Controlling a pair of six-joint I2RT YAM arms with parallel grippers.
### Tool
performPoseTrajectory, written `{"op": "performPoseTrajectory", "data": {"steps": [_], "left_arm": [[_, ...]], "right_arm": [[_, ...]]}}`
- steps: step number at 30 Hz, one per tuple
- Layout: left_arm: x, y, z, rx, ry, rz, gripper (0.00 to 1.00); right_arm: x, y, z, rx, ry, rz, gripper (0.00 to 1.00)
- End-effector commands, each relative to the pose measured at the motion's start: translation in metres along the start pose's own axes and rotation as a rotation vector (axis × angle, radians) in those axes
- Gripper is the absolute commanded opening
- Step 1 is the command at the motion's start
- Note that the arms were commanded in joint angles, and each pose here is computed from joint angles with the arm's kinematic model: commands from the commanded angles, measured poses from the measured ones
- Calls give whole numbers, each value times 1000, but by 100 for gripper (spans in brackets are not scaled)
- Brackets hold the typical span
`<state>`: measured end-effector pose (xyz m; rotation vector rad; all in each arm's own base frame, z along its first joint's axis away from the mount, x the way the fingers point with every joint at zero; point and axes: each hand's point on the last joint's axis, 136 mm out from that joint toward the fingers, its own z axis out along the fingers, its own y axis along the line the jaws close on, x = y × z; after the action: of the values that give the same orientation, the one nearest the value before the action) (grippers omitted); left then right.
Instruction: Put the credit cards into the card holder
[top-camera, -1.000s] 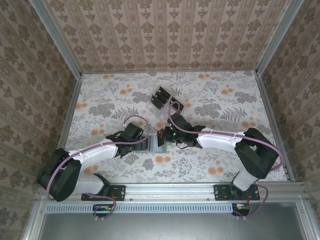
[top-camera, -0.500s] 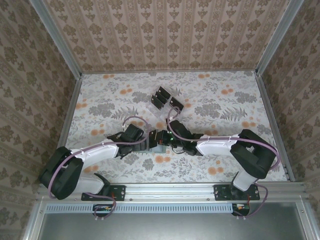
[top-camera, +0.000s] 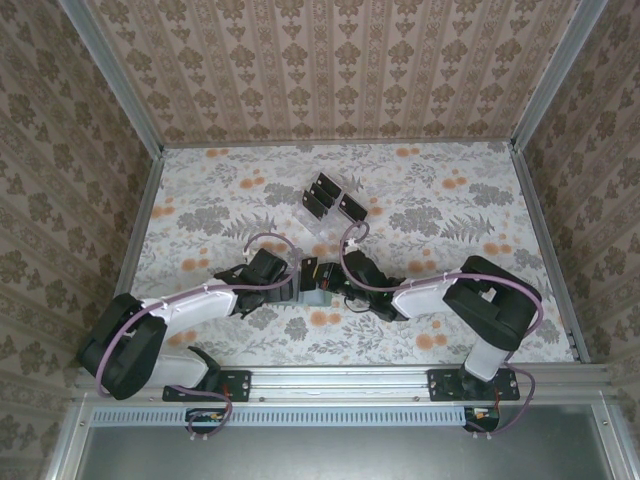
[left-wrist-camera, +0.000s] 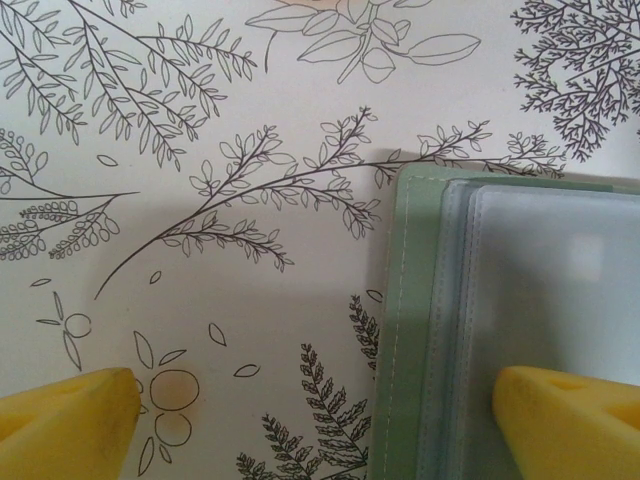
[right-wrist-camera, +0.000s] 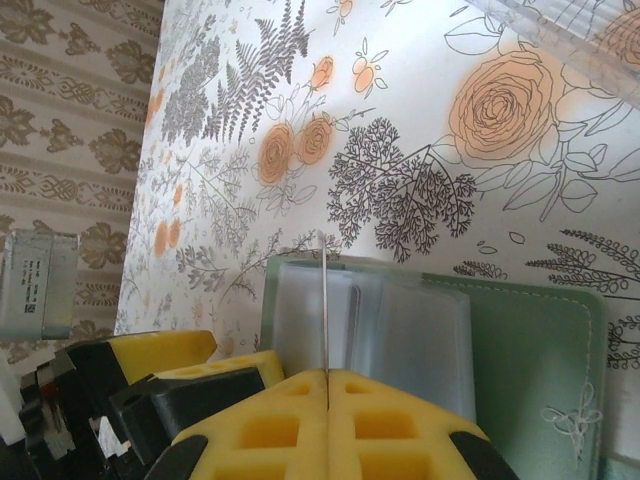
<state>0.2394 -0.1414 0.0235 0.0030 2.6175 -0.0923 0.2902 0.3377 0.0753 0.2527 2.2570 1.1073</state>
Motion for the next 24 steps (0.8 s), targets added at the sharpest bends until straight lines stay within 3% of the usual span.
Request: {"op": "performPoseTrajectory", "data": {"steps": [1, 24], "left_arm": [[18, 16, 2, -62, 45, 18, 100], [18, 16, 2, -58, 43, 19, 100]], "right_arm": [[-2, 0, 2, -14, -41, 23, 0], [10, -18, 9, 5, -55, 62, 0]]}}
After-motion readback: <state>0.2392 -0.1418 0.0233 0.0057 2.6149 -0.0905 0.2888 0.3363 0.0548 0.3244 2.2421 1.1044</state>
